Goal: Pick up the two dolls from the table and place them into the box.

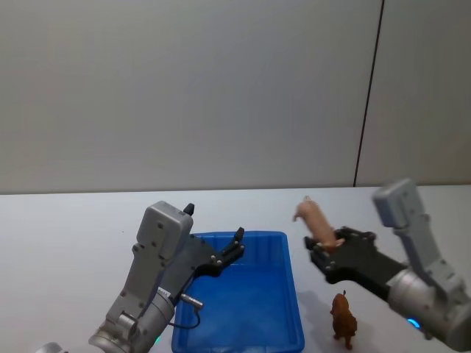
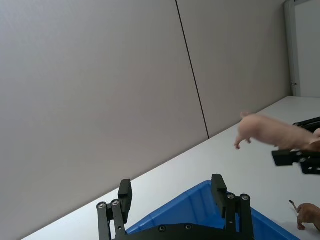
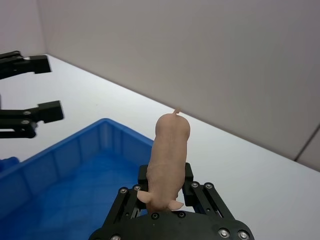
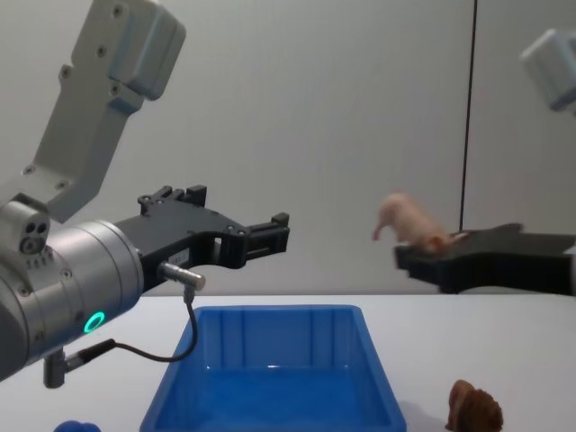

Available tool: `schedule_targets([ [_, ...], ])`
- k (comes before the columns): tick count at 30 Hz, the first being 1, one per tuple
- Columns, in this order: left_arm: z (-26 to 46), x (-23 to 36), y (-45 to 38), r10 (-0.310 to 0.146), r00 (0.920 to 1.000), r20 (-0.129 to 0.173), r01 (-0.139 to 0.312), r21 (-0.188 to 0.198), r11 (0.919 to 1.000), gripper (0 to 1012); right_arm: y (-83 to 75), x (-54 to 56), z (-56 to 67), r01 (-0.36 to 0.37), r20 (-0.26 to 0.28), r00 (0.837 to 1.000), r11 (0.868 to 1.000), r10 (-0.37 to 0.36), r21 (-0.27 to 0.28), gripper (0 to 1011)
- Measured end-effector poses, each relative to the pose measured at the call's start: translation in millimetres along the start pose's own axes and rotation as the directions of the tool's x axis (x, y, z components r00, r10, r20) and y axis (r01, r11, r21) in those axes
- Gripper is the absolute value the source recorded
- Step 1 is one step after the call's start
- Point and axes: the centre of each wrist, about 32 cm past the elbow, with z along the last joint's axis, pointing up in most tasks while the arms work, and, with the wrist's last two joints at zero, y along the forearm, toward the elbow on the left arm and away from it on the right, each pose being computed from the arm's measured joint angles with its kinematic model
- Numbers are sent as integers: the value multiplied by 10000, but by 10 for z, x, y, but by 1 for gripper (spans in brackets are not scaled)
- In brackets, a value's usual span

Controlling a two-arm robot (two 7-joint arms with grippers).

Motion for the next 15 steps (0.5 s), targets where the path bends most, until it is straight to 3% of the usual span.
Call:
schedule_targets([
  [6, 0, 0, 0, 0, 10000, 0, 0, 0, 10000, 1001, 192, -88, 30, -795, -262, 9966, 9964, 787, -299, 378],
  [15, 0, 0, 0, 0, 10000, 0, 0, 0, 10000, 1001, 378, -183, 44, -1499, -531, 9877, 9875, 1473, -490, 669],
])
